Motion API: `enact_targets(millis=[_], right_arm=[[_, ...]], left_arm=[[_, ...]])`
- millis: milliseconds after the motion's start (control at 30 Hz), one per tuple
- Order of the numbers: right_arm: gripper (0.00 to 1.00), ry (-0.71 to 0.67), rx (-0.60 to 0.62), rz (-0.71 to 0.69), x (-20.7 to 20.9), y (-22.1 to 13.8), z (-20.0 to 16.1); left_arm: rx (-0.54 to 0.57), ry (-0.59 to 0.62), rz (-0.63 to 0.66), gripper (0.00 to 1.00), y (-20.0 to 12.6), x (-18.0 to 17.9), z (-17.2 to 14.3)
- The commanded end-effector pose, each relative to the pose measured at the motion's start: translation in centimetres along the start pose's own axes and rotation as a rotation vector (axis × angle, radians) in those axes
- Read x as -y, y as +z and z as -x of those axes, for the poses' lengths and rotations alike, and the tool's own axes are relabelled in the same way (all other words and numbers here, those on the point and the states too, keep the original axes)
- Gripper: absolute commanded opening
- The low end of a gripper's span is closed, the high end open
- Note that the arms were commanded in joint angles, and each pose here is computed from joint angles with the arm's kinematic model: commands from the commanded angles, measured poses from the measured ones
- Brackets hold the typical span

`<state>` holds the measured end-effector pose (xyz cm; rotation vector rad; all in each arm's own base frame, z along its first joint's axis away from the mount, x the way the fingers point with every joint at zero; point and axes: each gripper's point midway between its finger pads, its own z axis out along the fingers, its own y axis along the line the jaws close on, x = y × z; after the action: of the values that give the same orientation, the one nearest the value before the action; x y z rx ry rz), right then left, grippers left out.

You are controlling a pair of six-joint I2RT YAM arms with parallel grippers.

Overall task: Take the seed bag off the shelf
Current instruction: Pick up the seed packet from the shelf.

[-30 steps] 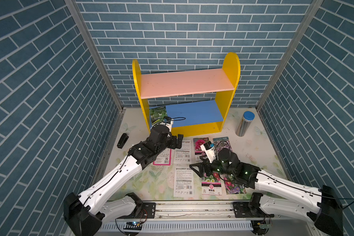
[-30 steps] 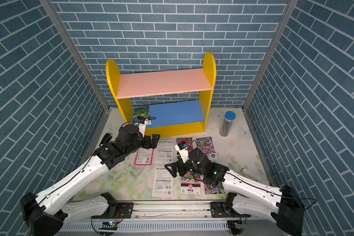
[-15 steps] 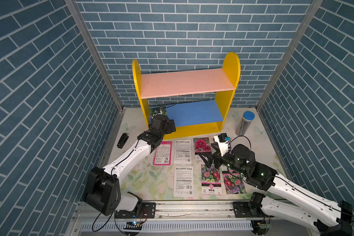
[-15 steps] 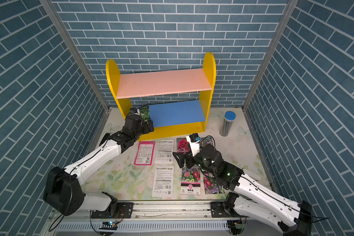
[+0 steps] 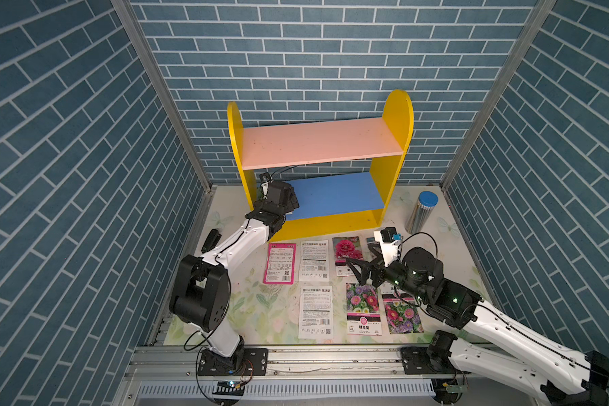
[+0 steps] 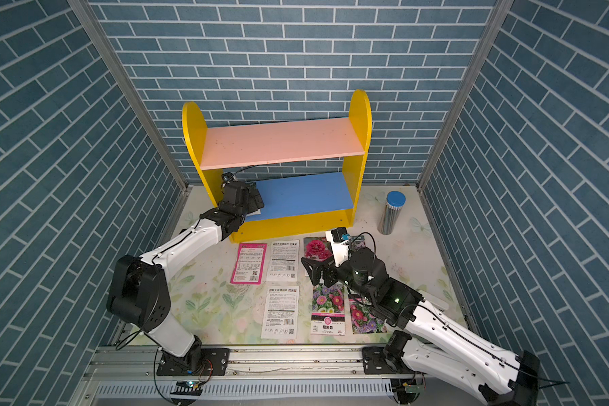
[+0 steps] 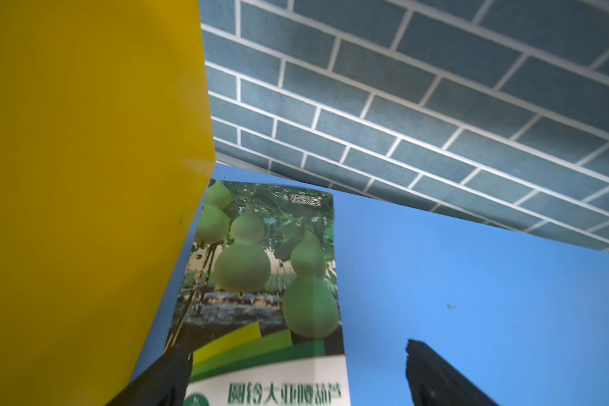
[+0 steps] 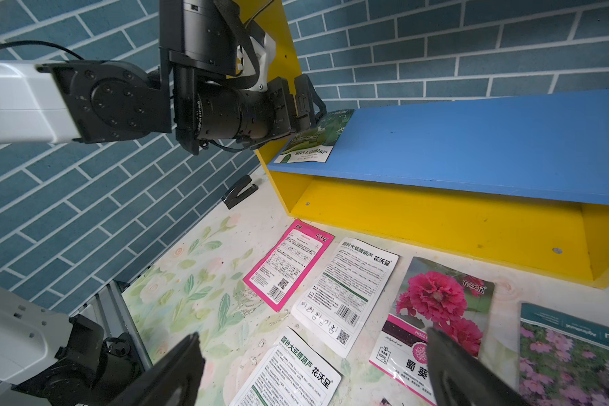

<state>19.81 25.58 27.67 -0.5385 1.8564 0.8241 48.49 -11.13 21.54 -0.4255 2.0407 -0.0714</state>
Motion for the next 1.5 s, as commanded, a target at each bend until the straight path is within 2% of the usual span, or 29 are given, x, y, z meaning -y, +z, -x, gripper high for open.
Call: enact_targets(millis=[0,333,600,867,1267,1467], right_arm=[[1.00,-0.023,0.011,-0.003,0.1,-0.2,0.6],[1.00,-0.021,-0.025,-0.003,0.3,0.6,-0.4],[1.00,-0.015,-0.038,-0.011,0.7,0.8,-0.9],[1.00,-0.008,-0.036,-0.015,0.9,0.6,-1.2],[1.00,0.002,-0.013,-0.026,1.4,-0.4,-1.2],[0.99,0.005,-0.003,-0.031,1.5,-0.8,-1.0]], left_arm=[[0.002,-0.011,0.072,1.00,1.1,-1.1,0.1],[-0.010,0.019,0.155,1.00,3.8,-2.0,-0.9],[-0.095,0.015,0.112,1.00,4.2,-1.4,-3.5],[-0.205,0.002,0.010,1.00,3.0,1.4,-6.8],[-0.286,-0.026,-0.104,1.00,0.1,5.6,-9.8],[-0.299,-0.031,-0.127,1.00,-1.0,6.8,-9.9]])
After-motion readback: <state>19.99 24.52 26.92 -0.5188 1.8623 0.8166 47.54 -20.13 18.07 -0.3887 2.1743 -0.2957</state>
